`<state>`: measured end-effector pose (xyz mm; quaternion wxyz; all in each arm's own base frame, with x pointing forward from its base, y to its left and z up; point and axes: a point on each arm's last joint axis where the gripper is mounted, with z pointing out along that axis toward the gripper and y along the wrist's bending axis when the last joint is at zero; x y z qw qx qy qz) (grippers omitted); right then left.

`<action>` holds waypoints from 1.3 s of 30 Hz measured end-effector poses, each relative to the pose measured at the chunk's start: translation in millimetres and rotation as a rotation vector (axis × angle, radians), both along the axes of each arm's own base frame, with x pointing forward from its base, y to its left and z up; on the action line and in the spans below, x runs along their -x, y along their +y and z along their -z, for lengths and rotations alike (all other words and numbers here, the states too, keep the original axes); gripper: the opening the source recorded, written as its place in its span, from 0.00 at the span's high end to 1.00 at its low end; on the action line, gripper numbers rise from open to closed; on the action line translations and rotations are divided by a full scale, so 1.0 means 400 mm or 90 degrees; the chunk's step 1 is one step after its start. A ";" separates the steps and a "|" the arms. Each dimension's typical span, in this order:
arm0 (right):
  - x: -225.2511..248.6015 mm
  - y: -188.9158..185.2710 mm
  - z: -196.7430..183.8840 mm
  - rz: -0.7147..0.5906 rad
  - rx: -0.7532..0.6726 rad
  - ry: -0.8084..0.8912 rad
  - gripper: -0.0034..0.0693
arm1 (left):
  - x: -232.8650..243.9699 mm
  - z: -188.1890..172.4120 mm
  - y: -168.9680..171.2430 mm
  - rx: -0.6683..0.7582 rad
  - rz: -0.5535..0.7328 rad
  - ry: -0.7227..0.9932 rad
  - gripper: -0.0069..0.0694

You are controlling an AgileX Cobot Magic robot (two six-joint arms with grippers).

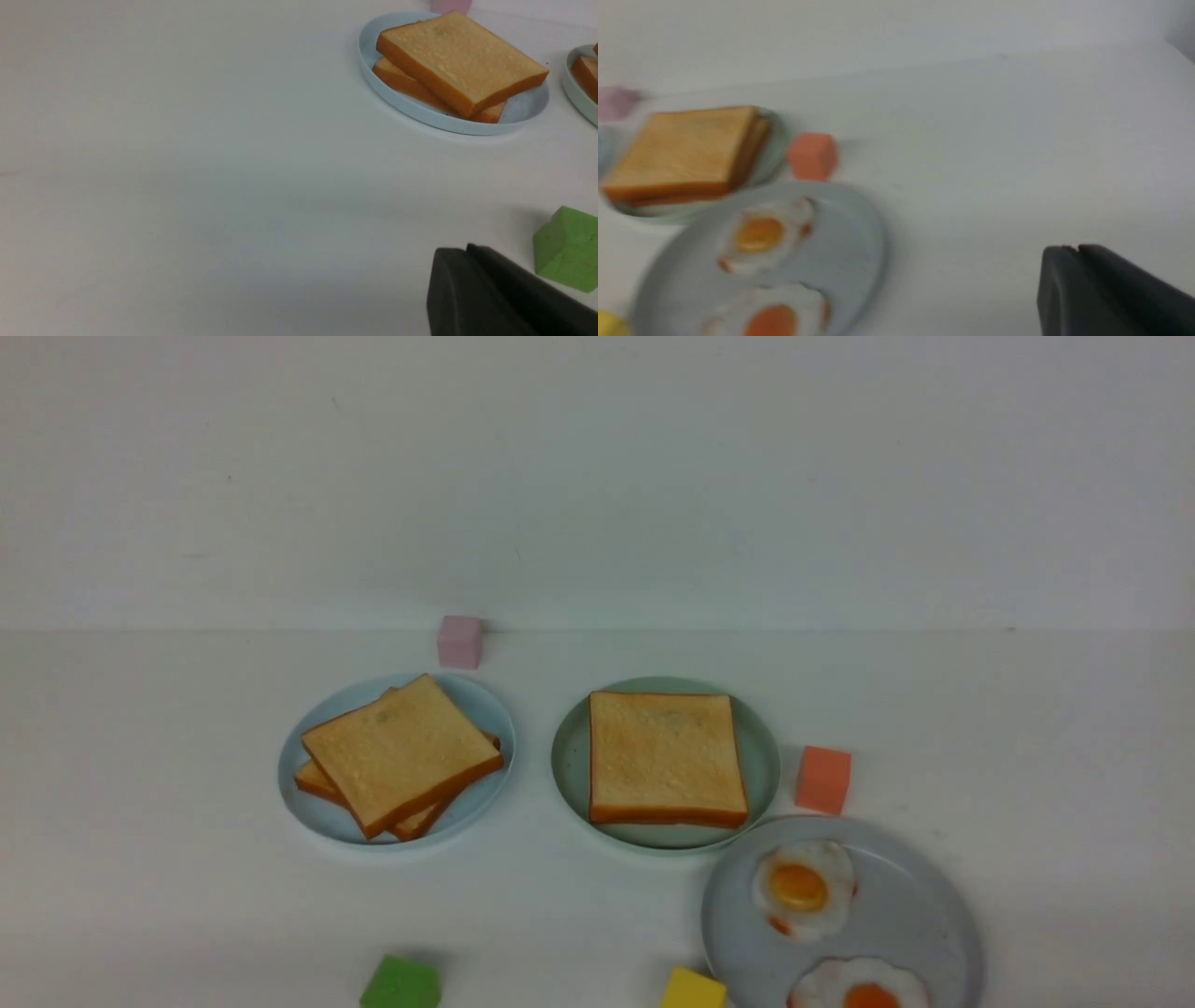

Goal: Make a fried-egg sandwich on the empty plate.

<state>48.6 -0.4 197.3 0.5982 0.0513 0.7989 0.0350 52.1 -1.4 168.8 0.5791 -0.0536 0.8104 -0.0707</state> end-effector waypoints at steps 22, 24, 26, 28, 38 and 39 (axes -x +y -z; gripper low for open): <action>-0.008 -0.006 0.060 0.025 0.010 0.015 0.83 | 0.000 0.000 0.000 0.000 0.000 -0.001 0.86; -0.008 -0.006 0.060 0.025 0.010 0.015 0.83 | 0.000 0.000 0.000 0.000 0.000 -0.001 0.86; -0.008 -0.006 0.060 0.025 0.010 0.015 0.82 | 0.000 0.000 0.000 0.000 0.000 -0.001 0.86; -0.008 -0.006 0.060 0.025 0.010 0.015 0.82 | 0.000 0.000 0.000 0.000 0.000 -0.001 0.86; -0.008 -0.006 0.060 0.025 0.010 0.015 0.81 | 0.000 0.000 0.000 0.000 0.000 -0.001 0.86; -0.008 -0.006 0.060 0.025 0.010 0.015 0.81 | 0.000 0.000 0.000 0.000 0.000 -0.001 0.86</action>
